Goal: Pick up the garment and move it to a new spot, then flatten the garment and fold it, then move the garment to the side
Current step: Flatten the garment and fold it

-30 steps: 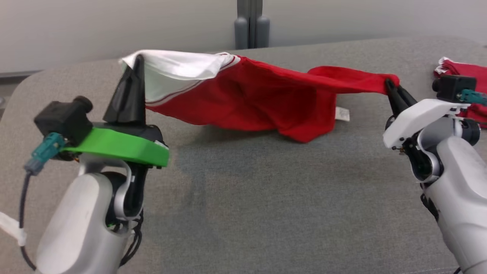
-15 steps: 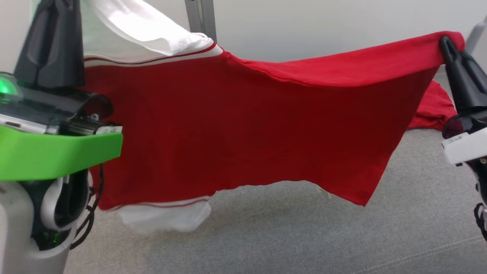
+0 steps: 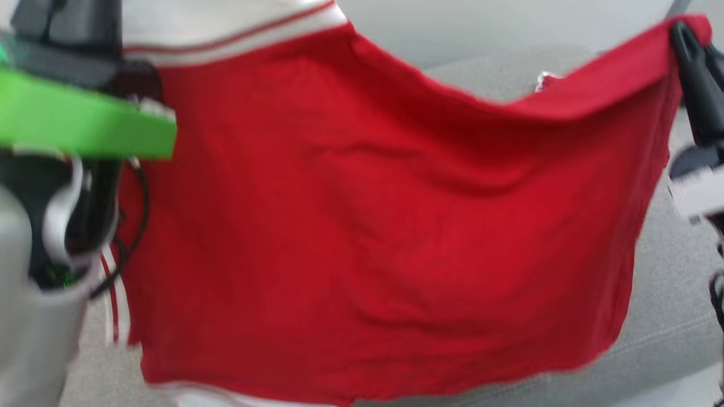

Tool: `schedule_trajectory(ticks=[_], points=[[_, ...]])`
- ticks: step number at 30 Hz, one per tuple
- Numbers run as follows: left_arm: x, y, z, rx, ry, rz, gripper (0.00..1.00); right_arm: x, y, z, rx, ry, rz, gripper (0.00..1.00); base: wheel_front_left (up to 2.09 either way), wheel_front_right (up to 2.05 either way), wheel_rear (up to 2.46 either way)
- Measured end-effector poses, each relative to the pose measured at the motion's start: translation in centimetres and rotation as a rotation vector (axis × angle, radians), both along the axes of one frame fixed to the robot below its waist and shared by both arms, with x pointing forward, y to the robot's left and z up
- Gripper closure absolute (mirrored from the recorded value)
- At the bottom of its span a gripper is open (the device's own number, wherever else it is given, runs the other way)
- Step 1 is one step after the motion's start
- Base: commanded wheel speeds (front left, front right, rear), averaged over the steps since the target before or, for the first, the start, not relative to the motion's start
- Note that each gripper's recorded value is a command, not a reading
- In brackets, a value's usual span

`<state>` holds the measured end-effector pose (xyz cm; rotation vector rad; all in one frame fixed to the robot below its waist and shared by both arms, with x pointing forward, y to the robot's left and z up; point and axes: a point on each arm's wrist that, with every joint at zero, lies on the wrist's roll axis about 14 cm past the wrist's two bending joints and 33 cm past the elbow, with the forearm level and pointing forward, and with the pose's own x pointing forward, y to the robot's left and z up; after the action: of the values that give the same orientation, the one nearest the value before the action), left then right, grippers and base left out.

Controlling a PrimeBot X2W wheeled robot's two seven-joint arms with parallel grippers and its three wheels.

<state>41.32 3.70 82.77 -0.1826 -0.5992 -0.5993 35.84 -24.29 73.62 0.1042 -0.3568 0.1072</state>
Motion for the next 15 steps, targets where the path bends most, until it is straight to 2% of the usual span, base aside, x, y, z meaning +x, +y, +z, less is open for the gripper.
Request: schedule_trajectory(ticks=[3, 5, 11, 15], points=[[4.6, 0.1, -0.5, 0.046, 0.026, 0.052, 1.00, 4.7, 0.3, -0.3, -0.039, 0.011, -0.009, 1.00, 0.00, 0.00, 0.00], [7.8, 0.7, -0.2, 0.037, 0.035, 0.095, 1.00, 8.3, 1.1, -0.6, -0.072, 0.018, -0.007, 1.00, 0.00, 0.00, 0.00], [16.4, 3.3, 2.5, -0.035, -0.041, 0.273, 1.00, 18.3, 2.4, 2.1, -0.167, -0.094, -0.061, 1.00, 0.00, 0.00, 0.00], [20.1, 3.1, 2.1, -0.099, -0.092, 0.282, 1.00, 23.5, 3.4, 2.6, -0.192, -0.148, -0.085, 1.00, 0.00, 0.00, 0.00]])
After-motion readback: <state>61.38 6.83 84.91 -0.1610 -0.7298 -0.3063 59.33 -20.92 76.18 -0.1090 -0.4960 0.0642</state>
